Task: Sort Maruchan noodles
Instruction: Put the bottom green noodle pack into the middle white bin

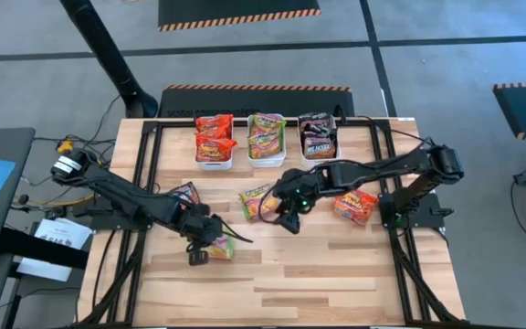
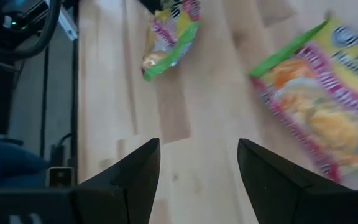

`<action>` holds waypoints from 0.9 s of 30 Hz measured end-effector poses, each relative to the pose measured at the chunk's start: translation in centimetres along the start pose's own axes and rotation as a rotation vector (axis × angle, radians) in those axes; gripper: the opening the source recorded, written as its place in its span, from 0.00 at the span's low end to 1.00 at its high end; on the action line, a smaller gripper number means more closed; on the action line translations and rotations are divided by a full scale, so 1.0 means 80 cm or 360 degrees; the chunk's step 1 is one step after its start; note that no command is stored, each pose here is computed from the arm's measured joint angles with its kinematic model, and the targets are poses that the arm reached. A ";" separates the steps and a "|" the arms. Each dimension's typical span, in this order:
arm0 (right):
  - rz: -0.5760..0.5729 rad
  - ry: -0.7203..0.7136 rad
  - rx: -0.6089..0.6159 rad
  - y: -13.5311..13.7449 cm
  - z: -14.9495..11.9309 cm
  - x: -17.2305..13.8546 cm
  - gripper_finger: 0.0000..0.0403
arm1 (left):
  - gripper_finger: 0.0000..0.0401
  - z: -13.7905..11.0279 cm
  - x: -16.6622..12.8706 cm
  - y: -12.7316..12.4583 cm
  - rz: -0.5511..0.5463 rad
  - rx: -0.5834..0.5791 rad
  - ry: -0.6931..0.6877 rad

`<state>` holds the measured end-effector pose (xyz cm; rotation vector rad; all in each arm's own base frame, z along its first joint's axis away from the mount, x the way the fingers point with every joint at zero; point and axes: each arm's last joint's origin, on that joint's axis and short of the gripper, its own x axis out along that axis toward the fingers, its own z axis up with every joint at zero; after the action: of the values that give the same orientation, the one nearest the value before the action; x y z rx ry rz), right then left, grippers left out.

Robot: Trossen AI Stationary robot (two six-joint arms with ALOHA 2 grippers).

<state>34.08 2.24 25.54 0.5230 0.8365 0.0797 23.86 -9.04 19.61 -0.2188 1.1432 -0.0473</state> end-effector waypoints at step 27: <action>0.0088 -0.0077 0.0471 0.031 -0.006 0.006 0.59 | 0.00 0.055 -0.011 0.004 -0.0092 0.0163 -0.0669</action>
<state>34.40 4.75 26.13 0.8234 0.7909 -0.0063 27.49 -7.94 22.08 -0.1608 0.7140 -0.1057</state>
